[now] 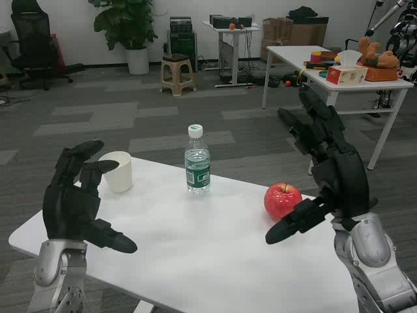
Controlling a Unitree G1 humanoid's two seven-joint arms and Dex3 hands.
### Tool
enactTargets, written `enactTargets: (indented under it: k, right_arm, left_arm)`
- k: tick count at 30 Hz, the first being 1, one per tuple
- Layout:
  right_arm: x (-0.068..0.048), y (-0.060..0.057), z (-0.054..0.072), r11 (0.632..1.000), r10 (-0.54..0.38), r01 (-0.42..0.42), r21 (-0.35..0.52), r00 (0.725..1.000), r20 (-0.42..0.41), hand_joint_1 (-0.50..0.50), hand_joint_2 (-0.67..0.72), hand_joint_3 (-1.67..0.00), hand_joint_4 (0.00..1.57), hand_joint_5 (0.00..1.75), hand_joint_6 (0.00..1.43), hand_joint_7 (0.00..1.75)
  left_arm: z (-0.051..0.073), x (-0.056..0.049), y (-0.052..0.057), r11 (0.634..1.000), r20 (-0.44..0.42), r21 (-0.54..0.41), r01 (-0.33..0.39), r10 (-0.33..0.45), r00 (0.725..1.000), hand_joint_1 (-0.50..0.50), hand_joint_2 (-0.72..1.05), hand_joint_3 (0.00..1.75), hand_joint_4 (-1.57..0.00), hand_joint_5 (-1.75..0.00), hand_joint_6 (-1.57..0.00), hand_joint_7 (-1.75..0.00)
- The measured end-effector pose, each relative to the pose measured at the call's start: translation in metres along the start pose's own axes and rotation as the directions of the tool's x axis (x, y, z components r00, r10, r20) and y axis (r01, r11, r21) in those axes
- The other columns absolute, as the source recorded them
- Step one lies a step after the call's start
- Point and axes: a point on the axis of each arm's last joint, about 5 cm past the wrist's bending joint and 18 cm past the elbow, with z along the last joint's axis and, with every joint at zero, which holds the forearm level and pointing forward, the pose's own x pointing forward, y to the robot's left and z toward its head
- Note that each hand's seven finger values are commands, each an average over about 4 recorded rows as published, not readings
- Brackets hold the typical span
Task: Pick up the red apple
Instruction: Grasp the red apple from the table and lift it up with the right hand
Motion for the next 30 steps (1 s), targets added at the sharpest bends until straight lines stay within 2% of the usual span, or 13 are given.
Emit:
enactTargets:
  k: [2, 5, 7, 12, 18, 22, 25, 30]
  right_arm:
    - [0.004, -0.005, -0.001, 0.999, 0.034, -0.033, -0.037, 0.999, 0.009, -0.46, 0.47, 0.00, 0.02, 0.00, 0.00, 0.00]
    - [0.018, -0.022, 0.000, 0.987, 0.087, -0.080, -0.137, 0.995, 0.042, -0.46, 0.47, 0.00, 0.01, 0.00, 0.00, 0.00]
    - [0.024, -0.025, 0.002, 0.985, 0.090, -0.080, -0.154, 0.994, 0.064, -0.46, 0.47, 0.00, 0.03, 0.00, 0.00, 0.00]
    - [0.025, -0.025, 0.002, 0.984, 0.098, -0.087, -0.157, 0.993, 0.066, -0.46, 0.47, 0.00, 0.03, 0.00, 0.00, 0.00]
    - [0.025, -0.025, 0.002, 0.984, 0.099, -0.087, -0.157, 0.993, 0.066, -0.46, 0.47, 0.00, 0.03, 0.00, 0.00, 0.00]
    - [0.024, -0.025, 0.002, 0.984, 0.099, -0.088, -0.157, 0.993, 0.063, -0.46, 0.47, 0.00, 0.03, 0.00, 0.00, 0.00]
    - [0.019, -0.026, 0.001, 0.983, 0.098, -0.090, -0.158, 0.994, 0.039, -0.45, 0.47, 0.00, 0.03, 0.00, 0.00, 0.00]
    - [0.006, -0.031, -0.001, 0.980, 0.102, -0.105, -0.170, 0.994, -0.026, -0.46, 0.47, 0.00, 0.03, 0.00, 0.00, 0.00]
  left_arm:
    - [0.006, 0.003, 0.004, 0.999, 0.024, 0.035, 0.002, -0.002, 1.000, -0.50, -0.28, 0.00, 0.00, -0.72, 0.00, -0.77]
    - [0.032, 0.017, 0.018, 0.990, 0.150, 0.139, -0.010, -0.011, 0.989, -0.50, -0.28, 0.00, 0.00, -0.72, 0.00, -0.79]
    - [0.041, 0.023, 0.021, 0.986, 0.196, 0.164, -0.013, -0.019, 0.980, -0.50, -0.28, 0.00, 0.00, -0.72, 0.00, -0.77]
    - [0.040, 0.021, 0.020, 0.986, 0.186, 0.164, -0.008, -0.023, 0.982, -0.50, -0.28, 0.00, 0.00, -0.72, 0.00, -0.79]
    - [0.038, 0.021, 0.019, 0.987, 0.178, 0.163, -0.003, -0.026, 0.984, -0.50, -0.19, 0.00, 0.00, -0.72, 0.00, -0.77]
    - [0.038, 0.021, 0.019, 0.987, 0.174, 0.162, -0.003, -0.026, 0.984, -0.50, -0.19, 0.07, 0.00, -0.72, 0.00, -0.77]
    - [0.036, 0.020, 0.020, 0.987, 0.164, 0.161, -0.007, -0.019, 0.986, -0.50, -0.19, 0.00, 0.00, -0.72, 0.00, -0.77]
    - [0.029, 0.017, 0.020, 0.988, 0.123, 0.152, -0.003, -0.016, 0.992, -0.49, -0.19, 0.00, 0.00, -0.72, 0.00, -0.77]
